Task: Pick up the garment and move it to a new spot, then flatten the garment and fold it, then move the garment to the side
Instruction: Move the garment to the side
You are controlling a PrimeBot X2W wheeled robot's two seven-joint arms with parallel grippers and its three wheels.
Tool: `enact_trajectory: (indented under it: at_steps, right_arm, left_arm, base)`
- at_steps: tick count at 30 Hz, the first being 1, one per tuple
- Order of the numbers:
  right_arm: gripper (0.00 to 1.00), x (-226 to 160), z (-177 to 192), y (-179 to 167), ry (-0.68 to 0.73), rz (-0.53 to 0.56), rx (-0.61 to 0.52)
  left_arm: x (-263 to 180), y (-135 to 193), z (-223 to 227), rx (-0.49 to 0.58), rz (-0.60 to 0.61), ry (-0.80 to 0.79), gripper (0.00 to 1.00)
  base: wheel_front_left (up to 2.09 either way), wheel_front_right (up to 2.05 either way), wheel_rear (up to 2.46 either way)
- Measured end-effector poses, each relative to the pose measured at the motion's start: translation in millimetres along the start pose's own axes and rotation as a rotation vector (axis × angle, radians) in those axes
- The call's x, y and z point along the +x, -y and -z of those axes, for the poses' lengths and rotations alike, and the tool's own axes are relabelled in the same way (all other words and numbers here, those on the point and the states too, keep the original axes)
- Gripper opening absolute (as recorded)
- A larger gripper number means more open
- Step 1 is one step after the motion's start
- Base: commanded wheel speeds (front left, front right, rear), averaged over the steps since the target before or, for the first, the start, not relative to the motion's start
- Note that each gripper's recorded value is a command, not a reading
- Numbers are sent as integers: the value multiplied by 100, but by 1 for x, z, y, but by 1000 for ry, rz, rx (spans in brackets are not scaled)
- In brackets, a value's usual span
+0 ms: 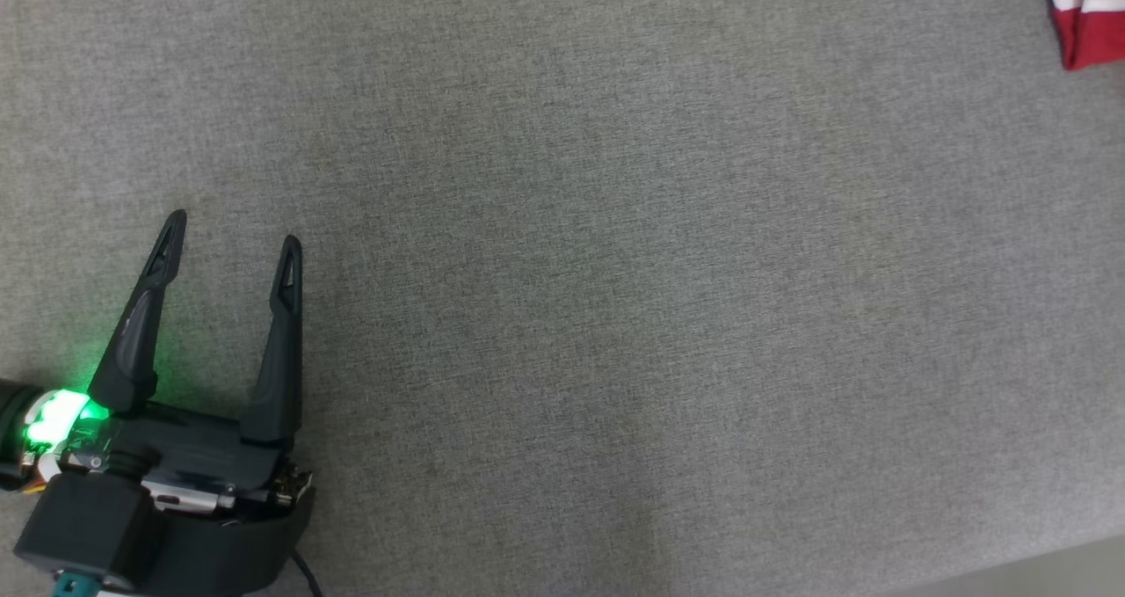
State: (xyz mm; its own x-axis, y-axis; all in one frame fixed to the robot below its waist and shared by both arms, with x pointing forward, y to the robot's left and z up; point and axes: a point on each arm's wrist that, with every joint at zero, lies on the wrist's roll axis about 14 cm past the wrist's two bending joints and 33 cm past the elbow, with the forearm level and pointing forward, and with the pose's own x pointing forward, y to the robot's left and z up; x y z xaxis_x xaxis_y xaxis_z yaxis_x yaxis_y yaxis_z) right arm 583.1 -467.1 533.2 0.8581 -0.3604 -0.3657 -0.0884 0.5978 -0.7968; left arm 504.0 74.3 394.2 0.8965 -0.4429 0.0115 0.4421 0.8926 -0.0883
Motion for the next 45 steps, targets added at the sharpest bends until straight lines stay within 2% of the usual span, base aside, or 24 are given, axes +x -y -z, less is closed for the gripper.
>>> enact_trajectory:
  at_steps: [4, 5, 6, 7, 14, 21, 24, 31, 45]
  right_arm:
    - [0, 5, 3, 1, -38, 11, -40]
    - [5, 6, 3, 1, -41, 11, -50]
    - [40, 6, 2, 1, -39, 13, -57]
    - [100, 6, 0, 1, -36, 13, -58]
    - [100, -2, -25, 15, 25, 52, -42]
    - [100, -26, -74, 32, 217, 103, 137]
    - [100, -35, -78, 31, 252, 106, 182]
    - [100, -81, -89, 17, 419, 90, 371]
    - [100, -162, -83, -30, 591, 20, 626]
  left_arm:
    - [-1, -3, -1, 3, -12, 2, 100]
    - [-2, -4, -1, 3, -14, 2, 100]
    - [-2, -5, -2, 5, -19, 3, 100]
    - [-2, -5, -2, 6, -24, 3, 100]
    - [-4, -8, -10, 5, -49, 10, 100]
    - [-10, -13, -24, -7, -102, 22, 100]
    - [-17, -16, -27, -9, -126, 15, 100]
    - [-57, -29, -54, 5, -236, 16, 100]
    - [-119, -32, -112, 61, -327, 101, 100]
  base:
    - [0, 0, 0]
    - [0, 0, 0]
    - [0, 0, 0]
    - [0, 0, 0]
    - [0, 0, 0]
    - [0, 0, 0]
    - [0, 0, 0]
    - [0, 0, 0]
    - [0, 0, 0]
